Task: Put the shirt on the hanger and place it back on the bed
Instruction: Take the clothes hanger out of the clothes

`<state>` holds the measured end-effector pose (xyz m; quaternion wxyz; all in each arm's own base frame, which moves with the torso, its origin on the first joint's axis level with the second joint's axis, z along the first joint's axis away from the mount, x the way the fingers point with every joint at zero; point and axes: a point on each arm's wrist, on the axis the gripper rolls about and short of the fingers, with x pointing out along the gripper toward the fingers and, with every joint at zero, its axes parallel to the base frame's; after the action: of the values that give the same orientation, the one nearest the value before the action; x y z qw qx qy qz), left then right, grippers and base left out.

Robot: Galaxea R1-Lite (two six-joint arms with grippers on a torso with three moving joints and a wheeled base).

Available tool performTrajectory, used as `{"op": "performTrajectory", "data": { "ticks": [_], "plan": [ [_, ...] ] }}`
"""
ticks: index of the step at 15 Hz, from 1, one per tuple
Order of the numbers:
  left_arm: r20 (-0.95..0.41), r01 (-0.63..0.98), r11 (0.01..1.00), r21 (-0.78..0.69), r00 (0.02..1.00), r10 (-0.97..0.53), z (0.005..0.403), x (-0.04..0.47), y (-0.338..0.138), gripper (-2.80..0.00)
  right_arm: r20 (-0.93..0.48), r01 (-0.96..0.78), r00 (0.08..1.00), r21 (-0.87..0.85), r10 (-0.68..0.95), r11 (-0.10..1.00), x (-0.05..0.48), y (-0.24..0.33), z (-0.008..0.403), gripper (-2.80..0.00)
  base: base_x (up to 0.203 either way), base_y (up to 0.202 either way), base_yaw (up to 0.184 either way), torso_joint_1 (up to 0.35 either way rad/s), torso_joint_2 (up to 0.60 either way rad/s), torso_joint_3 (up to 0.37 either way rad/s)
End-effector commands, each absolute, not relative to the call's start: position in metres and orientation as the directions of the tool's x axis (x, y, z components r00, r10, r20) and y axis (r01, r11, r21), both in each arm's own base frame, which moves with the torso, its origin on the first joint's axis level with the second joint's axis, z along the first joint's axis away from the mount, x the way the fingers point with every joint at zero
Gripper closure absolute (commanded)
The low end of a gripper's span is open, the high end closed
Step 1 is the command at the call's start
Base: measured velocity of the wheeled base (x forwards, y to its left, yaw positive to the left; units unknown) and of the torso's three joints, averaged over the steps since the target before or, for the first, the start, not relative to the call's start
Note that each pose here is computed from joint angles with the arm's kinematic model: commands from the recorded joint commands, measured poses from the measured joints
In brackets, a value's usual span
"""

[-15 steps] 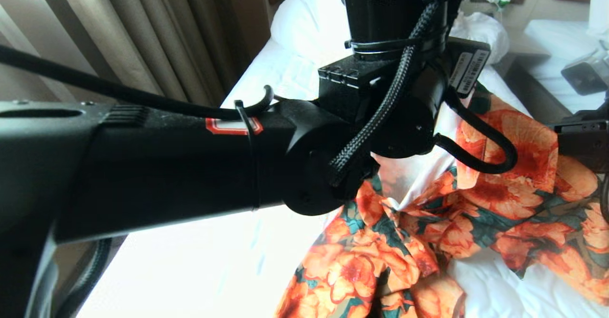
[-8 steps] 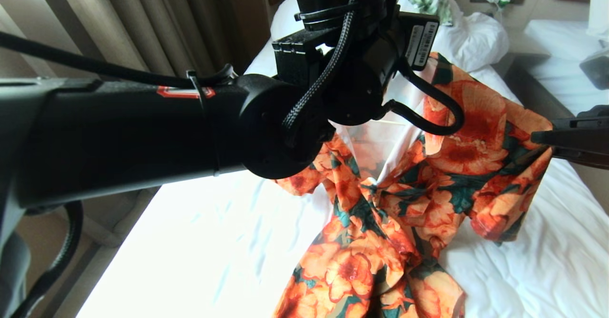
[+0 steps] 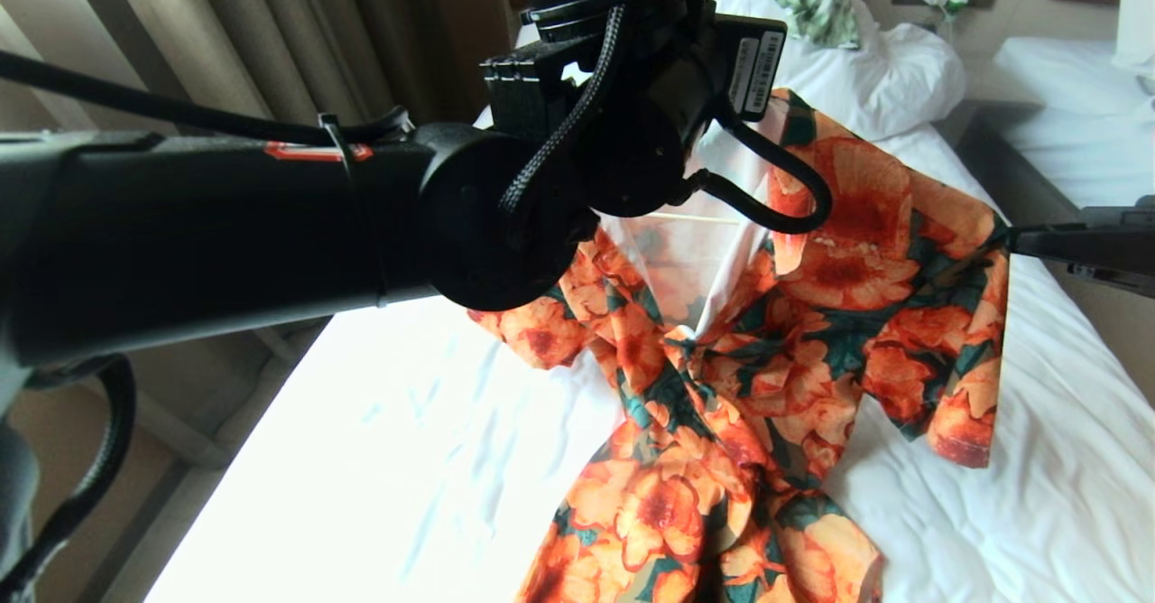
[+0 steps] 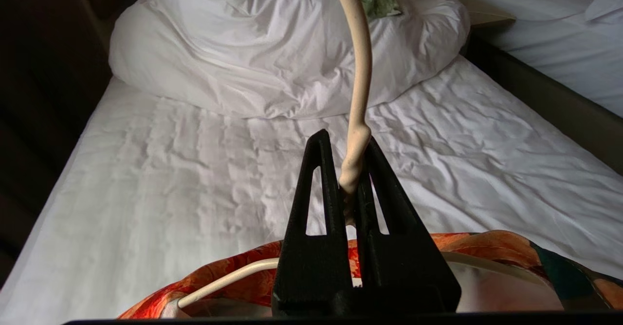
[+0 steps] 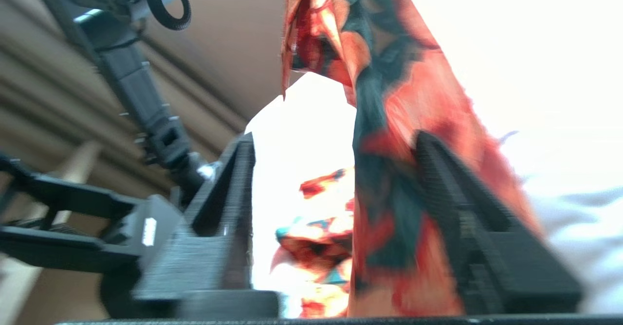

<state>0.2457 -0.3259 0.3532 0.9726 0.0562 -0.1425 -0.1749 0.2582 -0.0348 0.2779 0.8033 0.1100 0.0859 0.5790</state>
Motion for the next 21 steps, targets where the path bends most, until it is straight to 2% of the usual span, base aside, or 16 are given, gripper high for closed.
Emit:
{"op": "performTrajectory", "data": {
  "ticks": [1, 8, 14, 18, 21],
  "plan": [
    [0.265, 0.28, 0.949, 0.146, 0.913, -0.31, 0.36, 0.25, -0.315, 0.0, -0.007, -0.91, 0.341, 0.248, 0.94, 0.332, 0.252, -0.043, 0.283, 0.0, 0.0, 0.0, 0.0, 0.0, 0.0, 0.0],
    [0.252, 0.116, 0.985, 0.126, 0.957, -0.145, 0.379, 0.279, -0.256, 0.0, 0.0, -0.906, 0.391, 0.177, 0.92, 0.385, 0.223, -0.047, 0.296, 0.0, 0.0, 0.0, 0.0, 0.007, -0.03, -0.024],
    [0.27, 0.057, 0.993, 0.102, 0.959, -0.083, 0.39, 0.279, -0.238, 0.0, -0.019, -0.896, 0.417, 0.164, 0.909, 0.414, 0.226, -0.043, 0.262, 0.0, 0.0, 0.0, 0.0, 0.107, -0.44, -0.329],
    [0.293, 0.061, 0.995, 0.083, 0.953, -0.083, 0.401, 0.268, -0.232, 0.0, -0.012, -0.896, 0.416, 0.166, 0.909, 0.412, 0.215, -0.039, 0.274, 0.0, 0.0, 0.0, 0.0, 0.165, -0.53, -0.356],
    [0.298, 0.099, 0.993, 0.072, 0.948, -0.116, 0.404, 0.253, -0.243, 0.0, 0.002, -0.908, 0.389, 0.169, 0.921, 0.383, 0.202, -0.029, 0.297, 0.0, 0.0, 0.0, 0.0, 0.192, -0.56, -0.365]
  ]
}}
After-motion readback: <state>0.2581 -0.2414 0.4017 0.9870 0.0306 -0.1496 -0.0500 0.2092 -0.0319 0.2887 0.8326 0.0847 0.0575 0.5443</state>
